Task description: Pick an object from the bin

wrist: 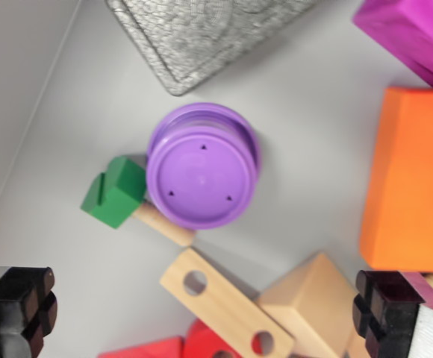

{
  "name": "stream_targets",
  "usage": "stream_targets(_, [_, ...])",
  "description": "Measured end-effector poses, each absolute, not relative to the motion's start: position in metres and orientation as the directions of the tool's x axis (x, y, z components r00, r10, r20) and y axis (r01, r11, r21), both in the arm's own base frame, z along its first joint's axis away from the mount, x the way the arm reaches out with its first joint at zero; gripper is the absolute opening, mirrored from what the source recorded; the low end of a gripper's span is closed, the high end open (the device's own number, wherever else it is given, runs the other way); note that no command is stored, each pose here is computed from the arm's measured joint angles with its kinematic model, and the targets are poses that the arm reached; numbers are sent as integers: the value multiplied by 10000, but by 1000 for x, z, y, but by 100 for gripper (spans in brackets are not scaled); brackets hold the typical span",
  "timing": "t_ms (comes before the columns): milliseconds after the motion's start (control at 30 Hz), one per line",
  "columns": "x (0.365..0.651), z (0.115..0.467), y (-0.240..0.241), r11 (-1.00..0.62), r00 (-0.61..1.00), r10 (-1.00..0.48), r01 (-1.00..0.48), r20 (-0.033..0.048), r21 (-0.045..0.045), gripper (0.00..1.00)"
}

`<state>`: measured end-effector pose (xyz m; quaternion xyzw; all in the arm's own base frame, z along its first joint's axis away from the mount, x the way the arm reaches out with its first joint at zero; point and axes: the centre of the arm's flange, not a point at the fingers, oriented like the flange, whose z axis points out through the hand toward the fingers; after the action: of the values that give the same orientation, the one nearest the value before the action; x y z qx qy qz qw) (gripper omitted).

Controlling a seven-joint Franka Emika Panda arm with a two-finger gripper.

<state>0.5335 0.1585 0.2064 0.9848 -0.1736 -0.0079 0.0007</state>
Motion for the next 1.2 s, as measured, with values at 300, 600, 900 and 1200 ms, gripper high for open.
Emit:
stream_targets(300, [526, 176, 180, -9605, 9605, -2781, -2782, -91, -5, 100])
stream_targets(600, [534, 172, 182, -9607, 9607, -2770, -2766, 188, -211, 100])
stream_targets(900, [534, 172, 182, -9607, 9607, -2770, -2766, 188, -211, 100])
stream_targets(1200, [534, 172, 182, -9607, 9607, -2770, -2766, 188, -211, 0])
